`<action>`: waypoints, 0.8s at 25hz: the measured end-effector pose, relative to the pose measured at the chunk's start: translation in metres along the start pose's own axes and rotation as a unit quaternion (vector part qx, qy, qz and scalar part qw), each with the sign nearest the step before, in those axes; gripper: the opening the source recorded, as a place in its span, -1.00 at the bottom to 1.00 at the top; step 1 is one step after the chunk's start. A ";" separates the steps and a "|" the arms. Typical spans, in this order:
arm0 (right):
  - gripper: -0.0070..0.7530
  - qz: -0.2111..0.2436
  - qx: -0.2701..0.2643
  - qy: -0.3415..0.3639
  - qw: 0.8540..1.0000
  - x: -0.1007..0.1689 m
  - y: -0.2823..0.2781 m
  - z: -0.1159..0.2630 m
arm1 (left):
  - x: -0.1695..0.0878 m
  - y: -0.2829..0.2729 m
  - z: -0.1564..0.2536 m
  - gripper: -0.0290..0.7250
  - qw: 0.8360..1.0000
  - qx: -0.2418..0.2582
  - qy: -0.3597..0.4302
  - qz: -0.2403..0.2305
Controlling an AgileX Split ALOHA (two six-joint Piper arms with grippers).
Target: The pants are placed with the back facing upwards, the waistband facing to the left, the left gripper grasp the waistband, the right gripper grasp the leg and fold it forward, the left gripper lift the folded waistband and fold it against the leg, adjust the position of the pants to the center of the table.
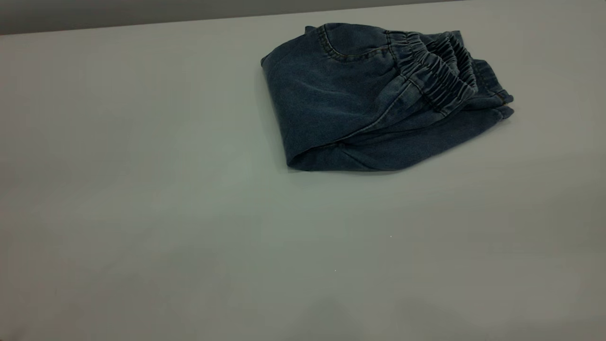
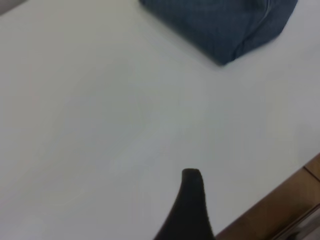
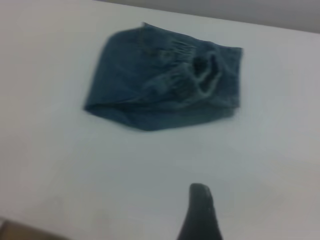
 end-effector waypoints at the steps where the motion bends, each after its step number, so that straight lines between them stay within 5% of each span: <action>1: 0.24 0.004 0.002 0.001 1.000 -0.003 0.006 0.004 | -0.002 0.001 0.010 0.64 1.000 -0.001 0.000 0.000; 20: 0.24 0.004 -0.029 -0.003 1.000 -0.004 0.007 0.011 | -0.030 0.040 0.080 0.64 0.998 -0.041 -0.042 0.023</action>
Point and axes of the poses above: a point on each arm's last joint axis where the gripper is mounted, y pointing out along that axis toward the gripper, x along the wrist's bending axis when the last joint is at zero, z = x × y, the point moved 5 cm from there along y, pointing out along that axis toward the gripper, and after that the axes turned 12 degrees about y, right-handed, at the moved point
